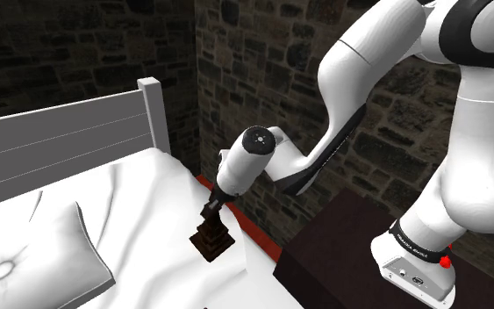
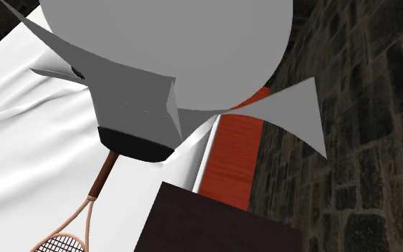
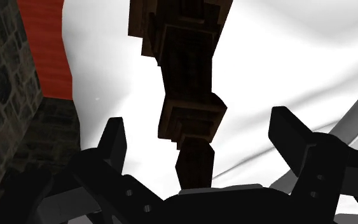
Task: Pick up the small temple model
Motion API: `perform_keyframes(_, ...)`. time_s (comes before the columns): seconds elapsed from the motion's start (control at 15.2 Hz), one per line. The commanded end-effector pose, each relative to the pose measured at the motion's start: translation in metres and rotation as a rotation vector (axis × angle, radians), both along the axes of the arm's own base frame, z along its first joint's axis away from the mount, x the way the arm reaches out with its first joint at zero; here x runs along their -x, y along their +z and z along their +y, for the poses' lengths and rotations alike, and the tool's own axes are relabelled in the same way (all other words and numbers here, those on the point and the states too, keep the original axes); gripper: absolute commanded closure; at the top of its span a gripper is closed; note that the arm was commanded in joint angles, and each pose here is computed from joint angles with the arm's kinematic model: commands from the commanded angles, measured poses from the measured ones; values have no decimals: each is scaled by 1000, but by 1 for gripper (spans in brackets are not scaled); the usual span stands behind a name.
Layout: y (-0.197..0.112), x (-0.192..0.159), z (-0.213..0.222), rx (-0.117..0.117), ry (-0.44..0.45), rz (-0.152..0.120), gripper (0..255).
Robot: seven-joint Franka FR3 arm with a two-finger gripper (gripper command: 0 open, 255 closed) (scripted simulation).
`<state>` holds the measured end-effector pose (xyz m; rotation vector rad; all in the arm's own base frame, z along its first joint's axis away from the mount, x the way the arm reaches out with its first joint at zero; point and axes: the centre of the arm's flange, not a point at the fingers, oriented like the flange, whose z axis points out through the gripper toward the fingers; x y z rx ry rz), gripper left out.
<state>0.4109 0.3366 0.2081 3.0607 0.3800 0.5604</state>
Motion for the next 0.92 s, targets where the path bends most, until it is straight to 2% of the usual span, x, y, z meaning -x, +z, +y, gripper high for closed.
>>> perform_keyframes(0.0, -12, 0, 0, 0, 1, -1, 0)
perform_keyframes(0.13, -25, 0, 0, 0, 1, -1, 0)
perform_keyframes(0.26, -25, 0, 0, 0, 1, -1, 0)
perform_keyframes(0.33, -25, 0, 0, 0, 1, -1, 255)
perform_keyframes(0.86, -25, -1, 0, 0, 1, -1, 255)
